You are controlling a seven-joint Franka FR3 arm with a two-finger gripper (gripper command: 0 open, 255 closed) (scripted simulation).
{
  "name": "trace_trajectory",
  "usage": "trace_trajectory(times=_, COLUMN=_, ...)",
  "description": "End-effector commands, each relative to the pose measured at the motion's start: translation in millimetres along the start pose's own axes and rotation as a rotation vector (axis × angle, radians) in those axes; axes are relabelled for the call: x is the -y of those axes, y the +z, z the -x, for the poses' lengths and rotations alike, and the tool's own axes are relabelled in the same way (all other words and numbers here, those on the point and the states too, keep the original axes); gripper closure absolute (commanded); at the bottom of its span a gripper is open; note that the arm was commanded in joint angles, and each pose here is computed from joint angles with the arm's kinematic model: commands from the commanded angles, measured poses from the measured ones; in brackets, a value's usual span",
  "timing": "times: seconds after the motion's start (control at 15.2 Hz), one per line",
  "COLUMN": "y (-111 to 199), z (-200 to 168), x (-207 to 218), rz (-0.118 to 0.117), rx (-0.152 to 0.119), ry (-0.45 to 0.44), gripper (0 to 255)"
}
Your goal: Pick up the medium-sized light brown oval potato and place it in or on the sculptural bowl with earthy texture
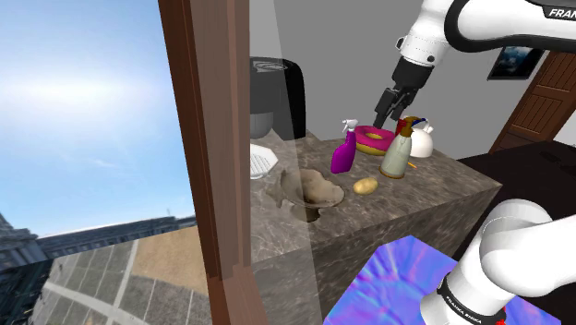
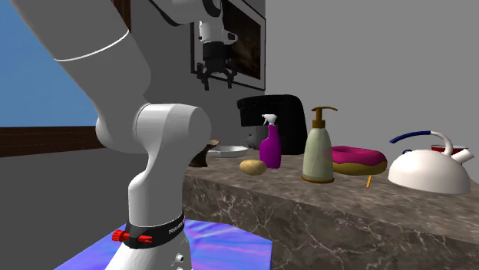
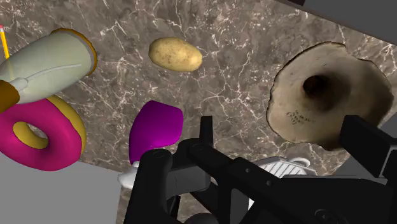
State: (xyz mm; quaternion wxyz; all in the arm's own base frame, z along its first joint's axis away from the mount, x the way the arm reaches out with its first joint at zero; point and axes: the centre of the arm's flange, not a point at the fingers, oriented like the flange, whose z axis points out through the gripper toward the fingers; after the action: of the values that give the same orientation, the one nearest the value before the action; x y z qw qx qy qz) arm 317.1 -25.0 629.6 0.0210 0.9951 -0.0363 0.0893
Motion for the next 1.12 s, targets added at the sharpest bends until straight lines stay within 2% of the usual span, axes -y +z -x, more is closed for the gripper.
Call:
trace_trajectory(times=0.0, y=0, z=0, x=0, rz=0.000, rx=0.000, ry=0.000, gripper=0)
trace_trajectory(times=1.06, y=200, z=-33, x=-75, rz=-0.069, rx=0.167, ry=-0.722, gripper=0)
